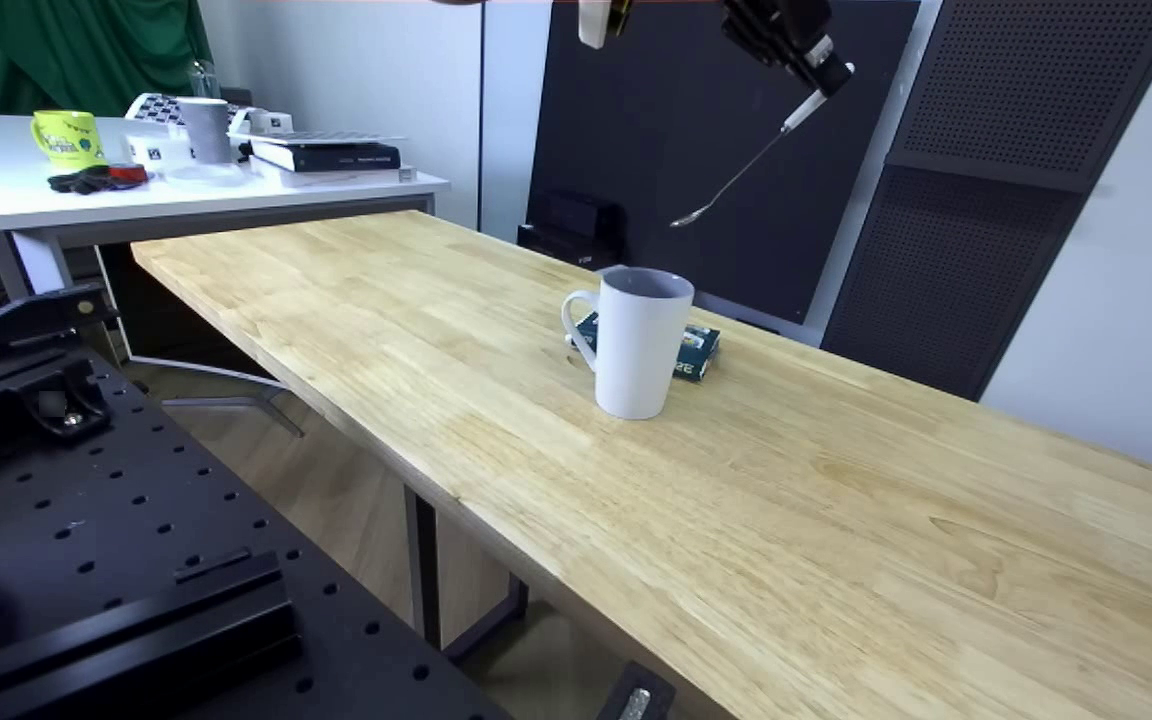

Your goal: Take the spoon and put it in the cup, pick it and put it on the table, then pick it and put it back in the cup

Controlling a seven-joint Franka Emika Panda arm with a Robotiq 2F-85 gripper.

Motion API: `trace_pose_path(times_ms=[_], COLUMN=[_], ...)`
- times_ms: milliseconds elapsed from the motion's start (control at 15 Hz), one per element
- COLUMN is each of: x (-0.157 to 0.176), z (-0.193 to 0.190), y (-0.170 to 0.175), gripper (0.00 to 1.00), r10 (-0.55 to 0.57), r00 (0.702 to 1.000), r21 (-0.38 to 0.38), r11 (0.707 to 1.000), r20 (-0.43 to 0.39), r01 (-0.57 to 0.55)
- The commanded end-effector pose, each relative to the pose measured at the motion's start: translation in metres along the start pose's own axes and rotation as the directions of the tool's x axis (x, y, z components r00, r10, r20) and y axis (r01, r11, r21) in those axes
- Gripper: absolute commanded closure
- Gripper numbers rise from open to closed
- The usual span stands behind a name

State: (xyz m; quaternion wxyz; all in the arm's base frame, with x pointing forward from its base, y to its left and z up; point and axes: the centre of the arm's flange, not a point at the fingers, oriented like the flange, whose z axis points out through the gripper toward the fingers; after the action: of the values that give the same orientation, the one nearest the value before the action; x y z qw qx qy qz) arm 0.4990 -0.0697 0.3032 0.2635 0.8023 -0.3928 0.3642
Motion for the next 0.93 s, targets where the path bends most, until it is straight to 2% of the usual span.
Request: trace_pose_path(times_ms=[0,533,867], x=[-0.023,-0.059,-0.078], z=[0.001,0.008,0.011], y=[0.007,-0.001,-0.004], gripper=[0.96,0.96,0.96], r10=[-0.048,-0.119,-0.119], r00=[0.999,0.993,0.993], r21=[-0.008,0.002,0.051], r11=[0.999,0.993,0.991], r20=[-0.011,0.028,-0.02], r01=[0.048,0.119,0.12])
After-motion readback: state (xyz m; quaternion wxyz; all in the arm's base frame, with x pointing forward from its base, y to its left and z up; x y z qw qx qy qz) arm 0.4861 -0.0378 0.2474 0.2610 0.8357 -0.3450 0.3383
